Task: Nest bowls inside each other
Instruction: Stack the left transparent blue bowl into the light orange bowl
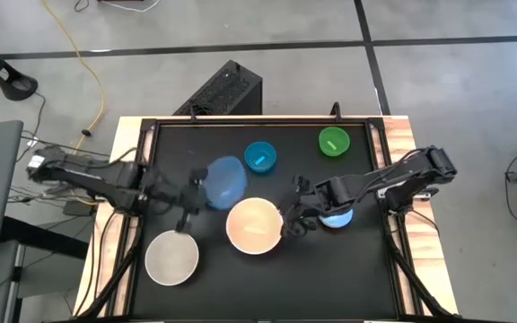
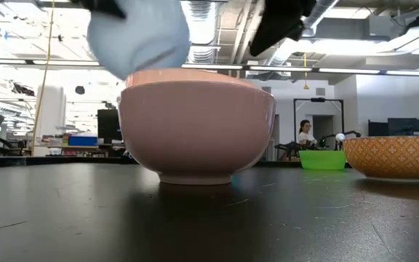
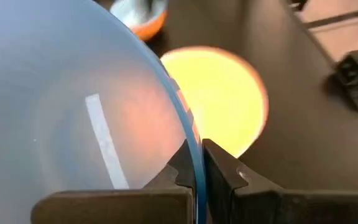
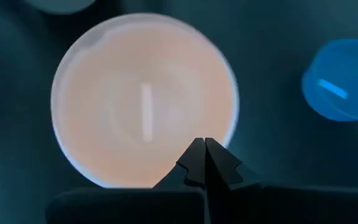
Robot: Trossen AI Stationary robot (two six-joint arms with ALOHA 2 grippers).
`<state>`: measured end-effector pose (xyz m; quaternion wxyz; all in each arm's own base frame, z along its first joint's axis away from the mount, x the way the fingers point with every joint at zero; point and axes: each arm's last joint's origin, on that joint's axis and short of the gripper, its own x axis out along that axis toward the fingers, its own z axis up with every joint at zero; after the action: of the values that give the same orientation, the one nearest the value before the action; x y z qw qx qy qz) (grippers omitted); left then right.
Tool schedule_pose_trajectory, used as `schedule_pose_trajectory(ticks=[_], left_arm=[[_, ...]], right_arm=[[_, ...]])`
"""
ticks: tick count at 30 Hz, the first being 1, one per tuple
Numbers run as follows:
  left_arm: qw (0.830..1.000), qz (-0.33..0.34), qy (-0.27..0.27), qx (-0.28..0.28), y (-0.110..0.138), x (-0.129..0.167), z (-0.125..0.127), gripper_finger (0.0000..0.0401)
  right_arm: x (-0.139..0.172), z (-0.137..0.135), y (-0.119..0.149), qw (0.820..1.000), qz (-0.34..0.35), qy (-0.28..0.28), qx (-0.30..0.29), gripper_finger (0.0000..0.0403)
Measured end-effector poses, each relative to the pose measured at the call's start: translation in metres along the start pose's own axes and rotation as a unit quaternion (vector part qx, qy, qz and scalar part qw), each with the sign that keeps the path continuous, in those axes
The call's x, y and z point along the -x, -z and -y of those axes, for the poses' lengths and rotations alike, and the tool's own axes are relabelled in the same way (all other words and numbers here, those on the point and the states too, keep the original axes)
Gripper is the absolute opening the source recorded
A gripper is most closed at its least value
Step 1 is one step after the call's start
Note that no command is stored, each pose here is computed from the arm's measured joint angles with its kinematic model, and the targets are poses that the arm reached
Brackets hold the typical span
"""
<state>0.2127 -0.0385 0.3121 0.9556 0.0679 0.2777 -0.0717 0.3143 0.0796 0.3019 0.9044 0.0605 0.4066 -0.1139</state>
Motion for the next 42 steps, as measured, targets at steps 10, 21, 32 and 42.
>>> schedule_pose_trajectory(ticks=[10,21,32,42], left_arm=[[0.992,-0.023,0.051,-0.117,-0.03,-0.077,0.059,0.0],[0.973,-0.155,0.056,-0.163,-0.035,-0.133,0.075,0.0],[0.965,-0.198,0.054,-0.164,-0.033,-0.137,0.081,0.0],[0.964,-0.205,0.052,-0.161,-0.03,-0.138,0.081,0.0]], right_arm=[[0.027,0.04,0.058,0.987,0.071,0.038,-0.14,0.0013],[0.019,0.032,0.092,0.98,0.118,-0.025,-0.157,0.0013],[0.015,0.028,0.094,0.982,0.114,-0.027,-0.15,0.0013],[0.015,0.028,0.093,0.981,0.116,-0.027,-0.151,0.0013]])
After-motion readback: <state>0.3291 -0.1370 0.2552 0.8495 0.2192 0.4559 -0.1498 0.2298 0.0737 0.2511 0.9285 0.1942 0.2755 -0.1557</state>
